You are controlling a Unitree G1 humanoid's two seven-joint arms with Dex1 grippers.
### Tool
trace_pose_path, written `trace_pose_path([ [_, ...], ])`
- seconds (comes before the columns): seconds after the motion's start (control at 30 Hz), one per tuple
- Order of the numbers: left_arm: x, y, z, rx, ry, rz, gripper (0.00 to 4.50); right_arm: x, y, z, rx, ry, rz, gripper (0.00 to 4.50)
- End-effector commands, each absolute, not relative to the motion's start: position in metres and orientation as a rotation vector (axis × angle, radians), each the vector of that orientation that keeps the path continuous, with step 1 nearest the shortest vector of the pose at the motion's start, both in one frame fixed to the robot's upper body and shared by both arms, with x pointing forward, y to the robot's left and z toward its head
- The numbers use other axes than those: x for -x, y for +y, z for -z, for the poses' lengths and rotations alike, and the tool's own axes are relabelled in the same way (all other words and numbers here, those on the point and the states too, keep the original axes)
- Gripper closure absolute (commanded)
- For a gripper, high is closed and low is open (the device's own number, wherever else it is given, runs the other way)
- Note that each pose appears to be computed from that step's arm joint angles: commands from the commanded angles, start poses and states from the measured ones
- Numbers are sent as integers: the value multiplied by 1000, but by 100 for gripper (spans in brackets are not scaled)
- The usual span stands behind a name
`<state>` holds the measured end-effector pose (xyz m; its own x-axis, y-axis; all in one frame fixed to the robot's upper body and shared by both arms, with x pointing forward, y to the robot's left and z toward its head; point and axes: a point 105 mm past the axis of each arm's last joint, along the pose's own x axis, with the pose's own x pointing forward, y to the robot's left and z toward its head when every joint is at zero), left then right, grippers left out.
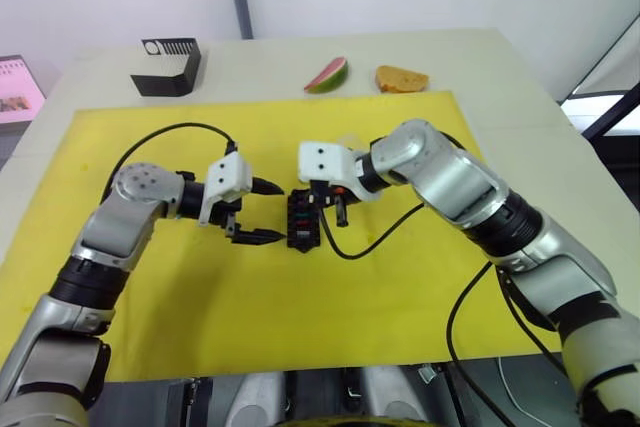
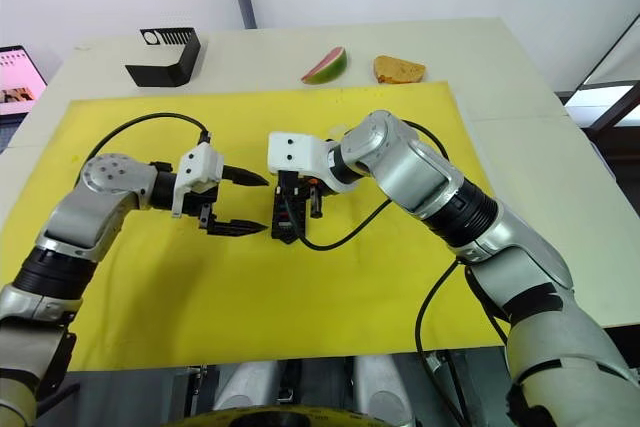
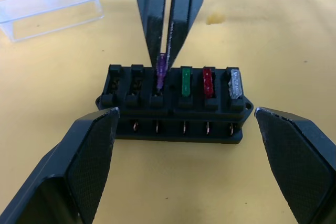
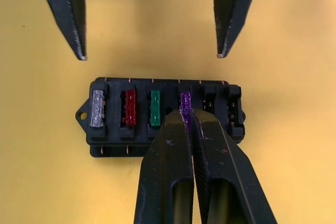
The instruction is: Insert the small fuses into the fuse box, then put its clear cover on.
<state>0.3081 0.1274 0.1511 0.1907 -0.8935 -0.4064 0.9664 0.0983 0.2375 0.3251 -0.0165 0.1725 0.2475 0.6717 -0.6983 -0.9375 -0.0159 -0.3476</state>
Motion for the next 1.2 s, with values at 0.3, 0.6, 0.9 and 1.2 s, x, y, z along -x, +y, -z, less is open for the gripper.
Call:
trace_pose_path([
  [0.3,-307,128,-164,-531,114,1373,15,-326,-10,-175,906,350,-1333,450],
  [0.6,-307,127,-165,-529,110,1373,15,-329,-13,-173,927,362,-1324,450],
  [0.9,-305,127,-165,-529,112,1376,15,-331,-12,-171,926,373,-1325,450],
  [1.2,-305,128,-163,-533,119,1379,15,-330,-9,-175,895,391,-1334,450],
])
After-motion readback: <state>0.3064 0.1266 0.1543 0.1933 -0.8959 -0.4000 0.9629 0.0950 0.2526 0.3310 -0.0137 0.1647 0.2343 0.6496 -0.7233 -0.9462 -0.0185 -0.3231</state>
